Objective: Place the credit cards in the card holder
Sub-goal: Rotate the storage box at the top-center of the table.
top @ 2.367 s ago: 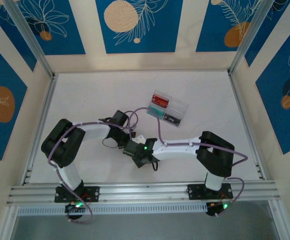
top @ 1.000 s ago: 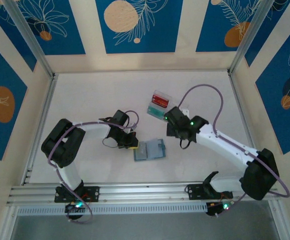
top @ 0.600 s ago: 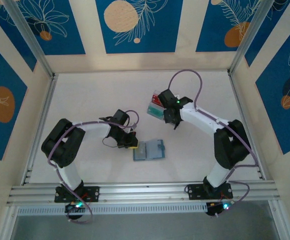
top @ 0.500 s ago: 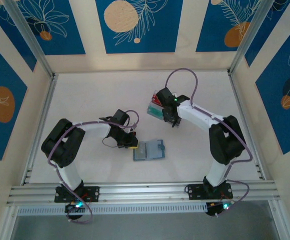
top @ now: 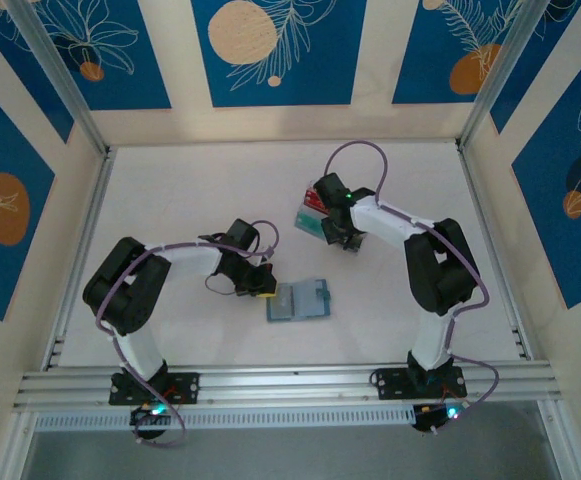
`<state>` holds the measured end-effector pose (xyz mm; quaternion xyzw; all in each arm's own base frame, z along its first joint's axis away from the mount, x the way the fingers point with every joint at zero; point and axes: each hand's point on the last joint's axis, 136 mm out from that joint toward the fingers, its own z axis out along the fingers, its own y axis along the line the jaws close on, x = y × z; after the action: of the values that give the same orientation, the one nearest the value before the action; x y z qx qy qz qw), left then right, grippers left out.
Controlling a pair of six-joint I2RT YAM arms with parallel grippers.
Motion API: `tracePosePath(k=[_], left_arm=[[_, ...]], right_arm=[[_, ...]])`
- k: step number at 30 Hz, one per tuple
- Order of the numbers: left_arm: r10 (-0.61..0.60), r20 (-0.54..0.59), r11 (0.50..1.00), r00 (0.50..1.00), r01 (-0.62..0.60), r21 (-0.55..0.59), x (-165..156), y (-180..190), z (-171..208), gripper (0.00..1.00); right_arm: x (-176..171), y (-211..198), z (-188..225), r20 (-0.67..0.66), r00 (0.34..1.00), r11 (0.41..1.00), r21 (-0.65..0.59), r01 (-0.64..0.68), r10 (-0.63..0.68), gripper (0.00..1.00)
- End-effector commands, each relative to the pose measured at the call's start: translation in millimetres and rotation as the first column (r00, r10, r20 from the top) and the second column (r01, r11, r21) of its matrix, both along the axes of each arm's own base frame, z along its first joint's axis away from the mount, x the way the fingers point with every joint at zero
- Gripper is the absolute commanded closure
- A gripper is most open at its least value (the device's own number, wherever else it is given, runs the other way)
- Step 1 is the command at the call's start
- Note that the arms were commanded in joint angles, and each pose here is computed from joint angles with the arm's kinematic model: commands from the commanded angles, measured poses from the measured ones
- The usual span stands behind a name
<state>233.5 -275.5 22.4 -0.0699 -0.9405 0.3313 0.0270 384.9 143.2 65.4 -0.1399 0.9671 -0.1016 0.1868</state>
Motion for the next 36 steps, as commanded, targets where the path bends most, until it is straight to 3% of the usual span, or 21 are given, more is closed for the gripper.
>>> tracePosePath(k=[1,16,28,36], left_arm=[[0.012,-0.036,0.995,0.999,-0.008,0.098,-7.3,16.6,-20.7,1.0],[0.022,-0.03,0.995,0.999,-0.019,0.097,-5.1,20.5,-18.2,1.0],[0.023,-0.024,0.995,0.999,-0.02,0.094,-4.2,20.7,-16.4,1.0],[0.026,-0.023,0.995,0.999,-0.023,0.095,-6.7,22.7,-16.8,1.0]], right_arm=[[-2.7,1.4,-5.1,-0.063,0.998,0.999,0.035,-0.012,0.014,0.38],[-30.6,18.0,-30.7,-0.227,0.973,0.996,0.093,-0.008,0.03,0.44],[-63.1,76.5,-20.6,-0.328,0.945,0.986,0.151,0.076,-0.023,0.44],[-45.4,66.9,-2.3,-0.138,0.99,0.993,-0.116,0.023,-0.039,0.39]])
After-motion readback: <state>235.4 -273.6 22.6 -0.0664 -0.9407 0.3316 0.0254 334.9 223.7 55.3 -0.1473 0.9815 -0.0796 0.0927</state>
